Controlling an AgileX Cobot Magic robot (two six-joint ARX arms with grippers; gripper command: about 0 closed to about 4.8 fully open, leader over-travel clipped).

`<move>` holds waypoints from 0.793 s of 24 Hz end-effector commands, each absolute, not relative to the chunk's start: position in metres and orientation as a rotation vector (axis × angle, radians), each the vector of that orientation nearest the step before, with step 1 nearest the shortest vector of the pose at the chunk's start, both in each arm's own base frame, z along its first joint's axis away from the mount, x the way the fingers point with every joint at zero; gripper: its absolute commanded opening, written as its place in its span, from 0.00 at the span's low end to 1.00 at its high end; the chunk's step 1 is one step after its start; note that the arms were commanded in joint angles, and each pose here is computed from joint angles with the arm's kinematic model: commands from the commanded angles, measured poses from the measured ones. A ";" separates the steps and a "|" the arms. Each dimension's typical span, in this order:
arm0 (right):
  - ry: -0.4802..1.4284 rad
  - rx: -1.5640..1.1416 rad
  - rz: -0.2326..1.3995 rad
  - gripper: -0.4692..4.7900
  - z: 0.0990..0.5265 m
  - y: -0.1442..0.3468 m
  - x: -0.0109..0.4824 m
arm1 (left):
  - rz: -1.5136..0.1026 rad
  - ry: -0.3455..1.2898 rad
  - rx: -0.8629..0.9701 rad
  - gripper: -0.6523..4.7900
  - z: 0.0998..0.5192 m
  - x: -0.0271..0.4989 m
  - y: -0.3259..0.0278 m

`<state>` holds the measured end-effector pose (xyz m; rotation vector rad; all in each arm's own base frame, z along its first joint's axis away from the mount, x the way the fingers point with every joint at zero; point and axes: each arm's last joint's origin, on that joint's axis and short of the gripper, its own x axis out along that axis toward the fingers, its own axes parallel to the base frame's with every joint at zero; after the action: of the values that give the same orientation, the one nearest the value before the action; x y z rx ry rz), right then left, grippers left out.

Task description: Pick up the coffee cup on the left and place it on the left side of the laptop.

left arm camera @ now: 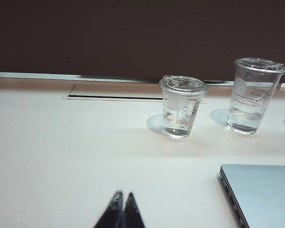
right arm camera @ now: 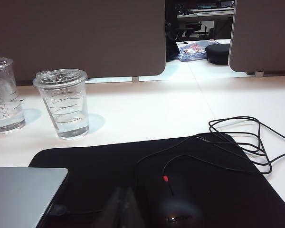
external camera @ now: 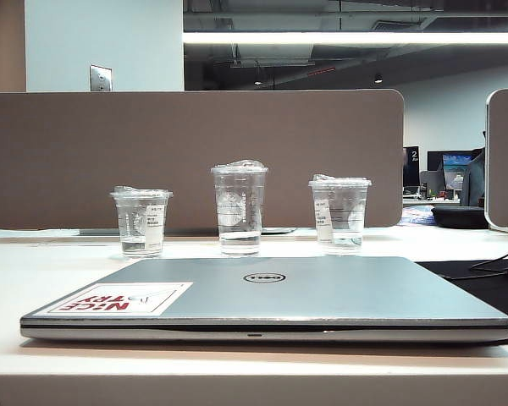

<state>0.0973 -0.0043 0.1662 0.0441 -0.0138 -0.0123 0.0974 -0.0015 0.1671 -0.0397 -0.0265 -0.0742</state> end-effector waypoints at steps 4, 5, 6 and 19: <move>-0.028 0.043 -0.013 0.08 0.167 -0.004 0.097 | -0.076 -0.040 -0.036 0.13 0.169 0.097 -0.002; -0.028 0.043 -0.013 0.08 0.167 -0.004 0.097 | -0.076 -0.040 -0.036 0.13 0.169 0.097 -0.002; -0.028 0.043 -0.013 0.08 0.167 -0.004 0.097 | -0.076 -0.040 -0.036 0.13 0.169 0.097 -0.002; 0.007 0.045 0.117 0.08 0.164 0.009 0.099 | -0.073 -0.045 0.099 0.13 0.169 0.097 -0.002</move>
<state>0.0981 0.0044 0.1654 0.0448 -0.0012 0.0763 0.0974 -0.0015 0.1671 0.0937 -0.0310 -0.0723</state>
